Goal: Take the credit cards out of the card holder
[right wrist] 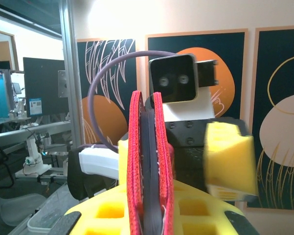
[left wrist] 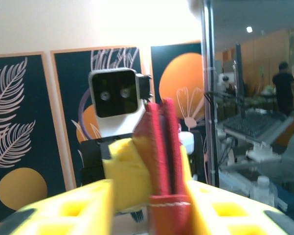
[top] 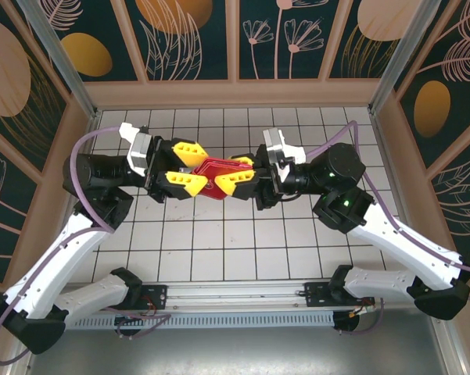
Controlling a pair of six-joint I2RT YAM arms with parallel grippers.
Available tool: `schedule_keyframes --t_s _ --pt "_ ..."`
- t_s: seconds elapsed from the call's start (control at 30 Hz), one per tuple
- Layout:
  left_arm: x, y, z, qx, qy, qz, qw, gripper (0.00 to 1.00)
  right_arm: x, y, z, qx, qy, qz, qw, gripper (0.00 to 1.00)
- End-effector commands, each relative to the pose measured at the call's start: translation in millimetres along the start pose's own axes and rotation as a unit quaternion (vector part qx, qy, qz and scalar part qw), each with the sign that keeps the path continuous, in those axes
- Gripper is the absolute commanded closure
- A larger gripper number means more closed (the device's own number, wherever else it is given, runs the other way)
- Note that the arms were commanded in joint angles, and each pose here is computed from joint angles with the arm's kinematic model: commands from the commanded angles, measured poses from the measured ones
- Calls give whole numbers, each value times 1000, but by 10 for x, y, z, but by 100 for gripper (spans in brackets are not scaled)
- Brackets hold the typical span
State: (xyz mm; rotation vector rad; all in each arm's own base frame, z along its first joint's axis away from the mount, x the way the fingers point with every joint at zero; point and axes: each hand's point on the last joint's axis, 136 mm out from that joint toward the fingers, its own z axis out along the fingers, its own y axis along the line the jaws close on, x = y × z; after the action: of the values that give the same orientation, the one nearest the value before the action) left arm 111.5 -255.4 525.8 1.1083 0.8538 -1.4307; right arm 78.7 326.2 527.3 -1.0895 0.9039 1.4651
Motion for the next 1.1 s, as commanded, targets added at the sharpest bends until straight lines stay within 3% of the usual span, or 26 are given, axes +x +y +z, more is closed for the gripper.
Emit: schedule_keyframes --t_s 0.0,0.5,0.9,1.07 --pt "-5 118 -15 -24 -31 -18 999 53 -77 81 12 -10 -14 -13 1000 100" --pt "1 -330 -124 26 -7 14 1000 38 -215 136 -83 -4 -40 12 999 100" --pt "29 -207 -75 19 -1 13 1000 52 -294 212 -77 -31 -54 32 998 100" --pt "-29 -211 -59 23 -6 20 1000 52 -241 179 -66 -26 -50 36 998 100"
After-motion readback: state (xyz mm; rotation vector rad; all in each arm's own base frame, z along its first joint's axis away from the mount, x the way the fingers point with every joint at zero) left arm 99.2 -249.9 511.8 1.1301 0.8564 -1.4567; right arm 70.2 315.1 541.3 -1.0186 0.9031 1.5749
